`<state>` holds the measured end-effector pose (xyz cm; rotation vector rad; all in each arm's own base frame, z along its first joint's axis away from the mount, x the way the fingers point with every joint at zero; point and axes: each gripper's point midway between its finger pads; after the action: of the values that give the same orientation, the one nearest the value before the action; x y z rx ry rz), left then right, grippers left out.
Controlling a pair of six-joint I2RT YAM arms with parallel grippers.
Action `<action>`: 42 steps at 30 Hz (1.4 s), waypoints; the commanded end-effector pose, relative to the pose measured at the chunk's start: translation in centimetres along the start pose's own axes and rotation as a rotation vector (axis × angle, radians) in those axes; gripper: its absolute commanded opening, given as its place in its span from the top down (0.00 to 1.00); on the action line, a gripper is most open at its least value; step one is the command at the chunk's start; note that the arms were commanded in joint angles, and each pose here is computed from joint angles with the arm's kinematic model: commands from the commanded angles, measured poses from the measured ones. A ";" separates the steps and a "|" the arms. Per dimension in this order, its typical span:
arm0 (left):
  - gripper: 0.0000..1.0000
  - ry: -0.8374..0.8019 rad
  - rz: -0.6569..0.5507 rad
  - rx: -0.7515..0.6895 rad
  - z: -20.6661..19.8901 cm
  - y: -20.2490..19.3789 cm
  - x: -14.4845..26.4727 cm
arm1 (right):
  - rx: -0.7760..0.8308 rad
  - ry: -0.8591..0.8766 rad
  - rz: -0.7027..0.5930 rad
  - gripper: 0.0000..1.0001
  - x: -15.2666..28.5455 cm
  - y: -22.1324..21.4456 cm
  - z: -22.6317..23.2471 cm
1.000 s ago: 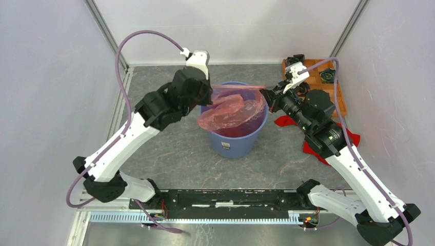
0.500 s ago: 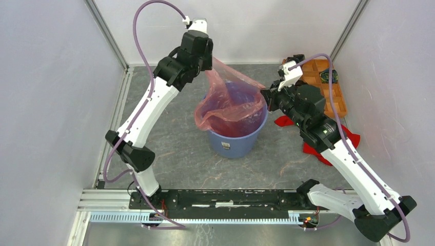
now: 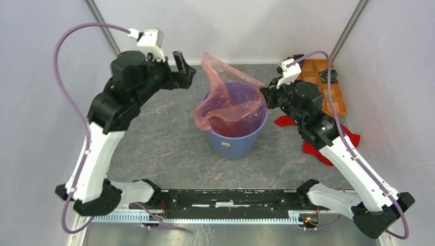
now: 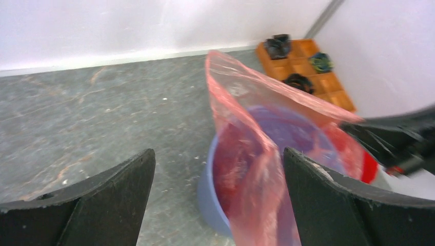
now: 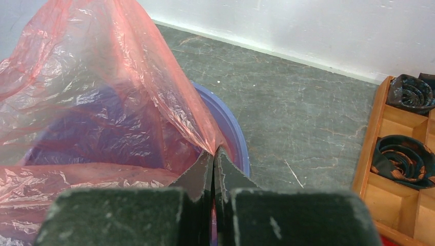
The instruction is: Put the trash bags into the trash bin
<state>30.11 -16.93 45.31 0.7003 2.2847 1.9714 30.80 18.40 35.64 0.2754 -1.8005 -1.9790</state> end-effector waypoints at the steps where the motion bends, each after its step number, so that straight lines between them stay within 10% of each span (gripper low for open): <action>1: 0.00 -0.247 0.150 0.066 -4.5 -4.2 -0.8 | -0.016 0.006 -0.084 1.00 0.5 2.9 0.3; 10: 0.08 -0.368 0.319 0.092 -6.9 -9.2 -3.5 | -0.018 0.050 -0.100 1.00 1.0 3.2 1.0; 16: 0.60 -0.145 0.288 0.064 -2.8 -9.9 -4.5 | 0.007 -0.028 -0.076 1.00 1.2 2.2 -0.6; 24: 0.83 0.006 0.256 0.071 0.9 -10.4 -4.1 | 0.013 -0.118 0.006 1.00 1.5 0.8 -3.6; 34: 0.92 -0.541 0.338 0.319 -7.9 -12.0 -1.7 | -0.049 0.386 0.132 0.99 2.2 -1.9 4.9; 42: 0.97 -0.443 0.322 0.367 -6.5 -15.6 -2.9 | -0.065 0.293 0.183 1.00 1.5 -6.3 3.1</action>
<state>25.91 -25.28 28.02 1.5792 2.3484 1.4003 27.18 20.60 30.01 0.3126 -1.5324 -1.7505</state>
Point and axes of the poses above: each gripper's point midway between its finger pads, its own x axis back along the fingers, its own z axis along the line the jaws close on, y = z × x, and after that the axes turned 2 degrees about -x, right-handed
